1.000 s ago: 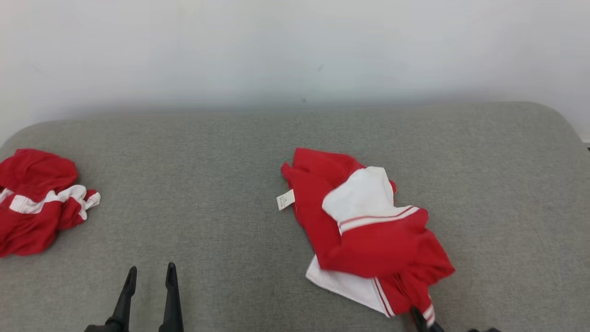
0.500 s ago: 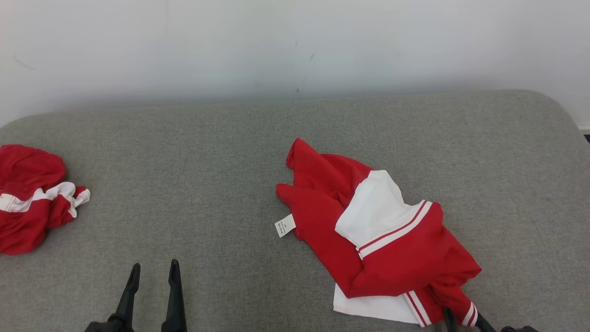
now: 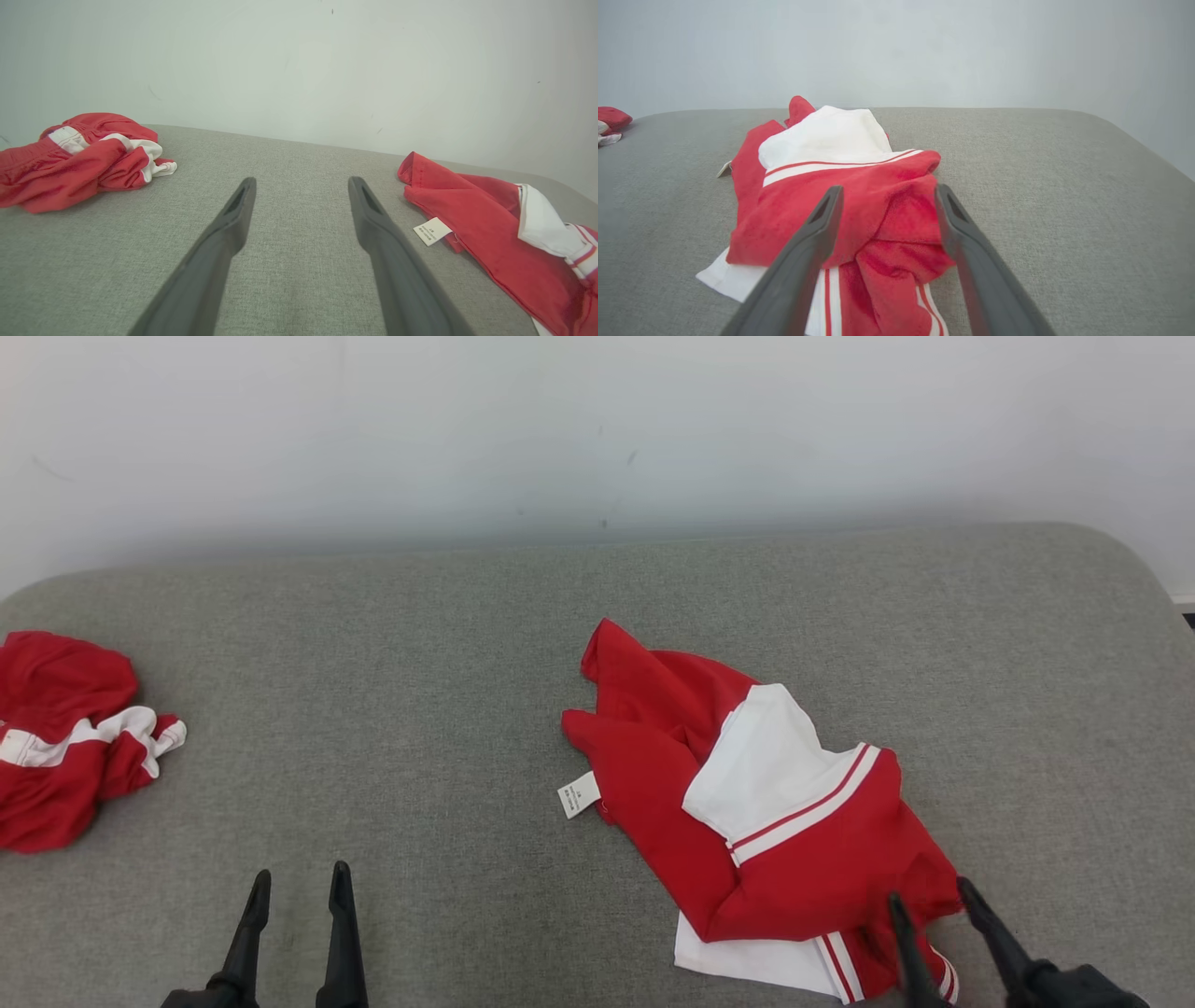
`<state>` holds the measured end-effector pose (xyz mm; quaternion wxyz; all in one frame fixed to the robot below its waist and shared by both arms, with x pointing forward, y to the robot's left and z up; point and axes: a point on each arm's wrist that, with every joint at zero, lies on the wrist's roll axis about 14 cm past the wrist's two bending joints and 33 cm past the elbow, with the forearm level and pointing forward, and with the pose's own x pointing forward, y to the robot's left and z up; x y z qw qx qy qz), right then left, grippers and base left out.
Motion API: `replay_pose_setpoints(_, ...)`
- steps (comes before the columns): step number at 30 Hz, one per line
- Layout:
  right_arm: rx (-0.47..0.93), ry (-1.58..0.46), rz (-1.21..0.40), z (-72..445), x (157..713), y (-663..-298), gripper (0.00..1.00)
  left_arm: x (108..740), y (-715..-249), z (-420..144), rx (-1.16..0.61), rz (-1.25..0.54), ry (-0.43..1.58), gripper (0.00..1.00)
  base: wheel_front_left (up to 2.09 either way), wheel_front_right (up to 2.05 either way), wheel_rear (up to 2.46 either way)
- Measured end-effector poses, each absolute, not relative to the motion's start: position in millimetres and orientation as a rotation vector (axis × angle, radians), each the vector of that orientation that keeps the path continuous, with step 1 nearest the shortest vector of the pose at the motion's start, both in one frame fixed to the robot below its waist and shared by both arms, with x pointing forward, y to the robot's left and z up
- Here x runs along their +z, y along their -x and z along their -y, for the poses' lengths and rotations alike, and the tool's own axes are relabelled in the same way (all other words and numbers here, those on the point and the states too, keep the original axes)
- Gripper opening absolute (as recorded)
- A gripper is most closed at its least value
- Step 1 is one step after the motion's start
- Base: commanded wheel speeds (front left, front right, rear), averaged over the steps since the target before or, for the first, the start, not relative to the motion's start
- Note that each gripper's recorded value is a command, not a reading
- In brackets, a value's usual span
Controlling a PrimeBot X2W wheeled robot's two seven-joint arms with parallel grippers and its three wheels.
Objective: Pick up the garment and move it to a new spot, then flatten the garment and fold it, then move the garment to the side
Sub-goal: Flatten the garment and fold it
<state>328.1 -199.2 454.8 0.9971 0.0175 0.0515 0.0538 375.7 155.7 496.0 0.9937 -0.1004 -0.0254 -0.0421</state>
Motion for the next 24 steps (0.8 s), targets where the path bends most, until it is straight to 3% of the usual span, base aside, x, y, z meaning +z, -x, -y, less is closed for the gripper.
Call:
replay_pose_setpoints(10,0.336,0.061,-0.081,127.6,466.3,-369.4,1.0,496.1,-372.0,-162.9,-0.065,0.053,0.193,1.0,0.0,0.0,0.0)
replay_pose_setpoints(20,0.423,0.241,-0.269,107.9,425.3,-393.5,1.0,497.0,-360.6,-181.2,-0.004,0.058,0.197,1.0,0.0,0.0,0.0)
replay_pose_setpoints(21,0.428,0.251,-0.29,106.6,420.5,-393.9,0.73,496.9,-359.3,-183.6,0.005,0.059,0.197,1.0,0.0,0.0,0.0)
replay_pose_setpoints(22,0.433,0.245,-0.3,103.9,417.5,-393.9,0.35,496.7,-358.1,-186.0,0.013,0.058,0.197,1.0,0.0,0.0,0.0)
replay_pose_setpoints(23,0.438,0.244,-0.307,101.6,415.2,-394.0,0.35,496.1,-357.0,-188.1,0.02,0.057,0.197,1.0,0.0,0.0,0.0)
replay_pose_setpoints(24,0.44,0.251,-0.322,101.4,411.1,-393.7,0.0,495.8,-356.2,-189.6,0.025,0.056,0.197,1.0,0.0,0.0,0.0)
